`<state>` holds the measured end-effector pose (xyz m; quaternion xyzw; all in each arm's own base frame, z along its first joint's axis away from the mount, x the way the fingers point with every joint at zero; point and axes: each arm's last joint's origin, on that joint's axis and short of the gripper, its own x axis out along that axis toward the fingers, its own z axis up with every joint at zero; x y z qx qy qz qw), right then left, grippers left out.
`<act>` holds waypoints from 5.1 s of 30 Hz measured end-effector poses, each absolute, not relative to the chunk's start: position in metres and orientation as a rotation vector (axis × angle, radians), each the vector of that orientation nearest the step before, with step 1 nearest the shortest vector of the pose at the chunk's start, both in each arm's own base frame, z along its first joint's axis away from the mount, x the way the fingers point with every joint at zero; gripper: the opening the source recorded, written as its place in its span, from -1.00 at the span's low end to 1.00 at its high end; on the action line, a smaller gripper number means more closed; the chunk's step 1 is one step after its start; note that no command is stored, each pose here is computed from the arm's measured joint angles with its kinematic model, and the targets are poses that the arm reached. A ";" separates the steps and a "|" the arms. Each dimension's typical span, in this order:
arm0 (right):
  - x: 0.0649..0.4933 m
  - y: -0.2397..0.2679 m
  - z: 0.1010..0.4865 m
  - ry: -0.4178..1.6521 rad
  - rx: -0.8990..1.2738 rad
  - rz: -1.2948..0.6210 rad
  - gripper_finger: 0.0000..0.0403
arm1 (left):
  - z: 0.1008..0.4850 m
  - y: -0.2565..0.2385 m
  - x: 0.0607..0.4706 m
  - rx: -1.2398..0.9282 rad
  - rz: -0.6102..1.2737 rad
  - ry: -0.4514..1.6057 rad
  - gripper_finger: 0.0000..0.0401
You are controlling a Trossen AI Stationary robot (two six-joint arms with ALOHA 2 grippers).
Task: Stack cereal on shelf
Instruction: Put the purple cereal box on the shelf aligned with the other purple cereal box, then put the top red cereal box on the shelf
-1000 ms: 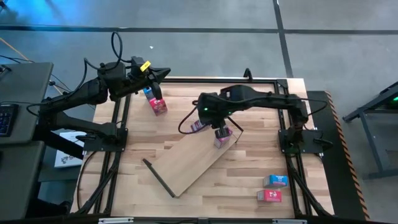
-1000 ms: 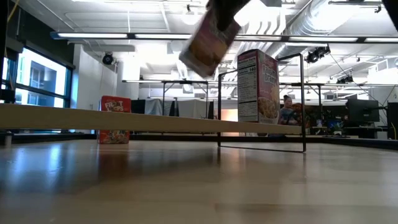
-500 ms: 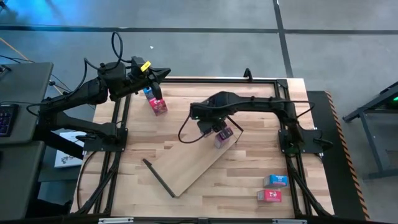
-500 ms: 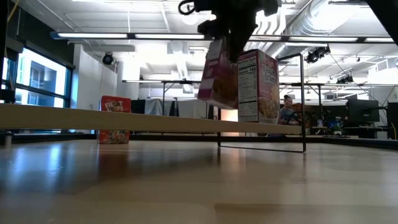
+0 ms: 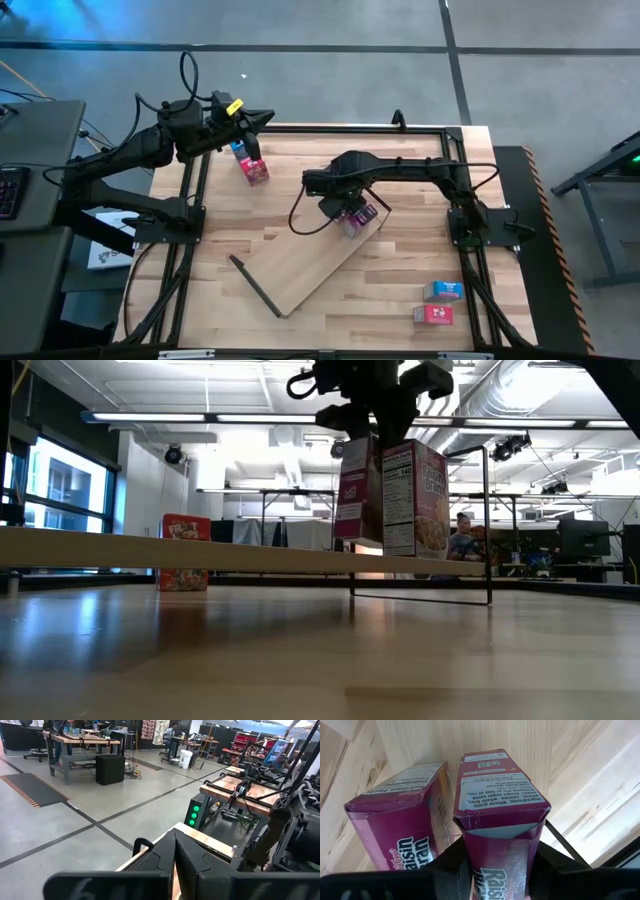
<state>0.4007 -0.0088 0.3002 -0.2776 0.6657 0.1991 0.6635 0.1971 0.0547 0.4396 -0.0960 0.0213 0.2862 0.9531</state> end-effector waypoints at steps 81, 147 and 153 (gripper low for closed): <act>0.245 -0.060 0.373 0.751 0.196 -0.190 0.08 | 0.426 0.055 0.194 -0.135 0.627 0.205 -0.99; 0.192 -0.054 0.353 0.493 0.188 -0.272 0.08 | 0.224 0.182 0.218 -0.472 0.492 1.566 0.62; 0.192 -0.054 0.353 0.492 0.197 -0.274 0.08 | 0.215 0.182 0.218 -0.497 0.529 1.542 0.62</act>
